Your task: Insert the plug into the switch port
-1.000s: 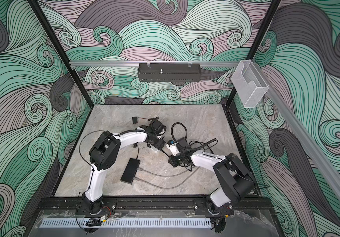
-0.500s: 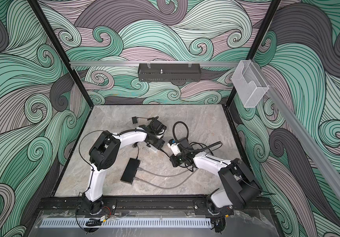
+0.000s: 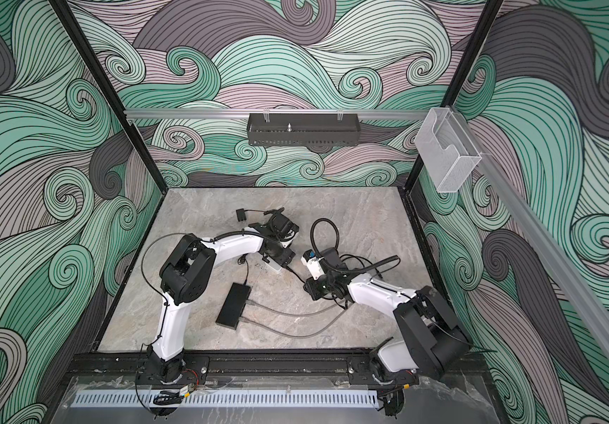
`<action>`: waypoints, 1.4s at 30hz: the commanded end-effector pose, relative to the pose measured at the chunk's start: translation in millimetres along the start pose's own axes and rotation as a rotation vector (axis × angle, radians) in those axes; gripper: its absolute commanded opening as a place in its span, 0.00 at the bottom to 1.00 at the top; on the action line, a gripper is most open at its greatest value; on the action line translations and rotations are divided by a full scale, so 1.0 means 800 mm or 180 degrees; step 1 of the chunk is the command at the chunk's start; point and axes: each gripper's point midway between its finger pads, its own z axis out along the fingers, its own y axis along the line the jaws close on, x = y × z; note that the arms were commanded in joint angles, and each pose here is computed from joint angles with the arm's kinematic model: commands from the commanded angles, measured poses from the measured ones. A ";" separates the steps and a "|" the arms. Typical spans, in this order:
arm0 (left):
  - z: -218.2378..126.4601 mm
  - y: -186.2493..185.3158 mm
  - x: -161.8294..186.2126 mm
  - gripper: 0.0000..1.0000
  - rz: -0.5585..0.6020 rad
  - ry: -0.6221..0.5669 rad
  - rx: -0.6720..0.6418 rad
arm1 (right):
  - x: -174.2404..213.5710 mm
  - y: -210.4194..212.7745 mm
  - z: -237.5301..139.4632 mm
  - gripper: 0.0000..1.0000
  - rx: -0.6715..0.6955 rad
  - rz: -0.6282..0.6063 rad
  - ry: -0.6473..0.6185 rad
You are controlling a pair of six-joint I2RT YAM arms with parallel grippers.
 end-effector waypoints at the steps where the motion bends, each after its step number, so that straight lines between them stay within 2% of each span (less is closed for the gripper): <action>1: -0.008 0.006 -0.012 0.79 -0.0040 -0.0021 -0.0029 | -0.018 -0.002 -0.004 0.39 0.0041 0.0004 -0.0066; 3: -0.013 0.007 -0.018 0.80 -0.0067 -0.0055 -0.0025 | -0.030 -0.003 -0.012 0.44 0.0042 0.0054 -0.0168; 6: -0.027 0.008 -0.028 0.89 -0.0166 -0.0144 -0.0034 | -0.050 -0.014 -0.034 0.53 0.0087 0.0217 -0.0419; 8: -0.045 0.008 -0.038 0.94 -0.0301 -0.0260 -0.0003 | -0.063 -0.031 -0.054 0.62 0.0201 0.0420 -0.0635; 11: -0.086 0.004 -0.064 0.98 -0.0568 -0.0613 0.0146 | -0.075 -0.068 -0.083 0.87 0.0614 0.0965 -0.0967; 15: -0.156 0.000 -0.088 0.99 -0.0896 -0.1148 0.0379 | -0.067 -0.099 -0.126 0.92 0.1186 0.1534 -0.0989; 18: -0.208 -0.021 -0.091 0.99 -0.0960 -0.1541 0.0797 | -0.041 -0.115 -0.154 0.99 0.1587 0.2007 -0.0897; 22: -0.243 -0.050 -0.071 0.99 -0.1069 -0.1733 0.1318 | -0.027 -0.118 -0.162 0.99 0.1635 0.2401 -0.0847; 26: -0.269 -0.085 -0.041 0.99 -0.1180 -0.1561 0.1907 | -0.046 -0.117 -0.145 0.99 0.1270 0.2697 -0.0894; 29: -0.285 -0.098 -0.017 0.99 -0.1308 -0.1322 0.2148 | -0.064 -0.122 -0.129 0.98 0.1146 0.2815 -0.0829; 31: -0.309 -0.099 0.000 0.98 -0.1276 -0.1281 0.2157 | -0.077 -0.130 -0.119 0.97 0.1131 0.2825 -0.0828; 34: -0.334 -0.099 0.028 0.99 -0.1025 -0.1261 0.2114 | -0.105 -0.148 -0.103 0.97 0.1146 0.2692 -0.1014; 38: -0.371 -0.095 0.050 0.99 -0.0649 -0.1568 0.2010 | -0.151 -0.175 -0.080 0.94 0.1108 0.2345 -0.1233; 39: -0.380 -0.093 0.054 0.99 -0.0524 -0.1659 0.1950 | -0.166 -0.179 -0.075 0.90 0.1010 0.2305 -0.1270; 42: -0.394 -0.077 0.062 0.99 -0.0424 -0.1847 0.1695 | -0.209 -0.175 -0.067 0.87 0.0614 0.2139 -0.1528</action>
